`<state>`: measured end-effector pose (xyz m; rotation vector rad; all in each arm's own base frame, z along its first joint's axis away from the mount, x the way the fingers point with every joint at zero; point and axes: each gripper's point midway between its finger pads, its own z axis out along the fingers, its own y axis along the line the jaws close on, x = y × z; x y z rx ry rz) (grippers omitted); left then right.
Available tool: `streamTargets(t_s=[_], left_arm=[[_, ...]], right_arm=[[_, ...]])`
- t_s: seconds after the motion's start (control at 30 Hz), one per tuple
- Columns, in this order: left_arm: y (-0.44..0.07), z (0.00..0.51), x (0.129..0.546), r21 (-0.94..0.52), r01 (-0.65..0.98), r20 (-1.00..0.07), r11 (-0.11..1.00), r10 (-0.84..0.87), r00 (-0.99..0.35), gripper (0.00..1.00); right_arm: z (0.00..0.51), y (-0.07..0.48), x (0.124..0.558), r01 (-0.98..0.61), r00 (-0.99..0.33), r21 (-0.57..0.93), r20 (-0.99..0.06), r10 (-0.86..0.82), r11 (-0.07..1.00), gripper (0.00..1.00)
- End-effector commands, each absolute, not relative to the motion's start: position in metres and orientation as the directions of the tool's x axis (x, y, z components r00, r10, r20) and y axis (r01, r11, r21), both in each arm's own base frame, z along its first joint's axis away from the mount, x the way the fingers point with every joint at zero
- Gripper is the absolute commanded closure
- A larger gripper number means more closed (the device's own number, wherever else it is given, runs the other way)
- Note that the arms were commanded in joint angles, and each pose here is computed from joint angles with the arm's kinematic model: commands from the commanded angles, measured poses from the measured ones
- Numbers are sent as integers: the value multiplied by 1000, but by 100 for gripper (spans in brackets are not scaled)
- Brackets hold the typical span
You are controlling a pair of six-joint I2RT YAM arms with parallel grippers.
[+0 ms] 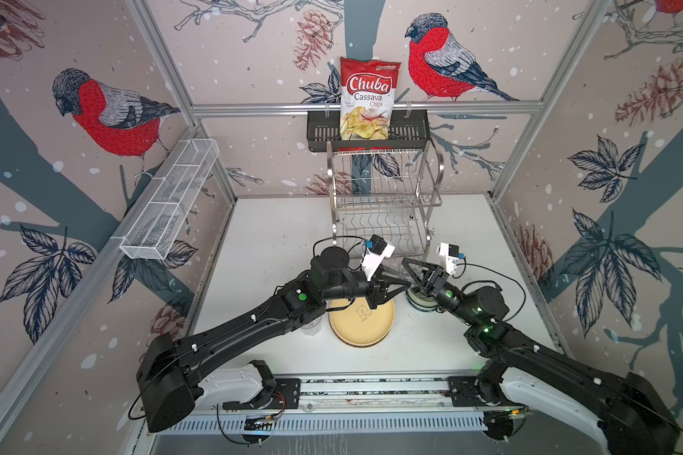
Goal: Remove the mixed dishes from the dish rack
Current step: 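Close the left gripper on the clear tumbler beside the right gripper, then open the right gripper and draw it back while the left holds the tumbler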
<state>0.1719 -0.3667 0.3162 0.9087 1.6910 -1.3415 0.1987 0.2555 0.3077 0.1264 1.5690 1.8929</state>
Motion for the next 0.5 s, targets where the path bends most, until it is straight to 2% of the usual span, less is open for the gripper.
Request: streamTargets(t_s=[0.0, 0.47], left_arm=[[-366, 330, 178, -410, 892, -908, 193, 11, -419, 57], [-354, 331, 178, -439, 874, -897, 210, -36, -442, 33]], right_arm=[[326, 256, 189, -493, -764, 864, -372, 528, -104, 62], [333, 249, 195, -509, -746, 852, -366, 556, -123, 66]])
